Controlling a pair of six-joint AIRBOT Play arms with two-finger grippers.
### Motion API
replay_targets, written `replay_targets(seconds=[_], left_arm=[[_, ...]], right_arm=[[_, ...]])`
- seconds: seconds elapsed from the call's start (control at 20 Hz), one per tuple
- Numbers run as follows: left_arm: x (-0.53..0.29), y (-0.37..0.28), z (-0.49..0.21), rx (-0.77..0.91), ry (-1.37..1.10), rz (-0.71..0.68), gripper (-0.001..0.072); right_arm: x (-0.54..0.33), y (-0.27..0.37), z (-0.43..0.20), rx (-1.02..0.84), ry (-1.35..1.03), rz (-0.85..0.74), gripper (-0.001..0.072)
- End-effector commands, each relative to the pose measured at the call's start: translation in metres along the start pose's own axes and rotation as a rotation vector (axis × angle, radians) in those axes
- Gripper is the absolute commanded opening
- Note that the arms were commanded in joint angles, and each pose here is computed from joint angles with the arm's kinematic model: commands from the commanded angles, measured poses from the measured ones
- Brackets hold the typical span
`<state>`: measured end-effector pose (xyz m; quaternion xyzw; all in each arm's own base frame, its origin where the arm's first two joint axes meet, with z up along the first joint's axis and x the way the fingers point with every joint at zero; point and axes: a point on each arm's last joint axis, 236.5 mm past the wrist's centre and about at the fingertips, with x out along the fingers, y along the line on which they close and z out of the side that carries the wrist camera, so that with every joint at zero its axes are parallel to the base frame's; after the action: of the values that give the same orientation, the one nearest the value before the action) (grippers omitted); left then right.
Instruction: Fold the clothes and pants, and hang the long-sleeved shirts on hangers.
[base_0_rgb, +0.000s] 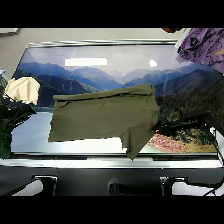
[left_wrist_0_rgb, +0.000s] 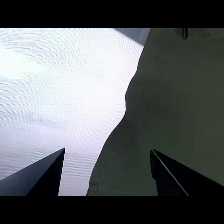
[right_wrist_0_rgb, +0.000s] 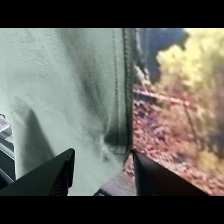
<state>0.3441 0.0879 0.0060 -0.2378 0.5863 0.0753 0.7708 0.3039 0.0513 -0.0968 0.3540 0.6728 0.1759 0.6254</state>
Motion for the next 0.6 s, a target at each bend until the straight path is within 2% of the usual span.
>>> replay_targets(seconds=[0.0,0.05,0.15,0.2,0.25,0.35,0.5,0.55], left_arm=[[0.0,0.0,0.002,0.0,-0.008,0.001,0.0605],[0.0,-0.002,0.0,-0.004,0.0,-0.008,0.0604],[0.0,-0.005,-0.006,-0.035,0.026,-0.021,0.0605],[-0.001,-0.003,-0.007,-0.039,0.028,-0.021,0.0605],[-0.001,0.0,-0.007,-0.041,0.028,-0.019,0.0605],[0.002,0.014,-0.013,-0.082,0.037,-0.042,0.0605],[0.015,0.015,-0.033,-0.212,0.044,-0.299,0.0605],[0.021,0.02,-0.044,-0.244,0.053,-0.337,0.0605]], right_arm=[[0.005,-0.003,0.008,0.004,-0.031,0.004,0.043],[0.009,0.0,0.008,0.018,-0.019,0.032,0.0408],[0.021,0.004,0.001,0.013,0.025,0.039,0.0292],[0.024,0.006,-0.001,-0.005,0.037,0.038,0.0145],[0.025,0.008,-0.001,-0.009,0.037,0.04,0.0031],[0.022,0.01,-0.001,-0.016,0.029,0.038,0.003],[0.014,0.017,-0.001,-0.037,0.012,0.036,0.003],[0.011,0.02,-0.002,-0.038,0.01,0.038,0.003]])
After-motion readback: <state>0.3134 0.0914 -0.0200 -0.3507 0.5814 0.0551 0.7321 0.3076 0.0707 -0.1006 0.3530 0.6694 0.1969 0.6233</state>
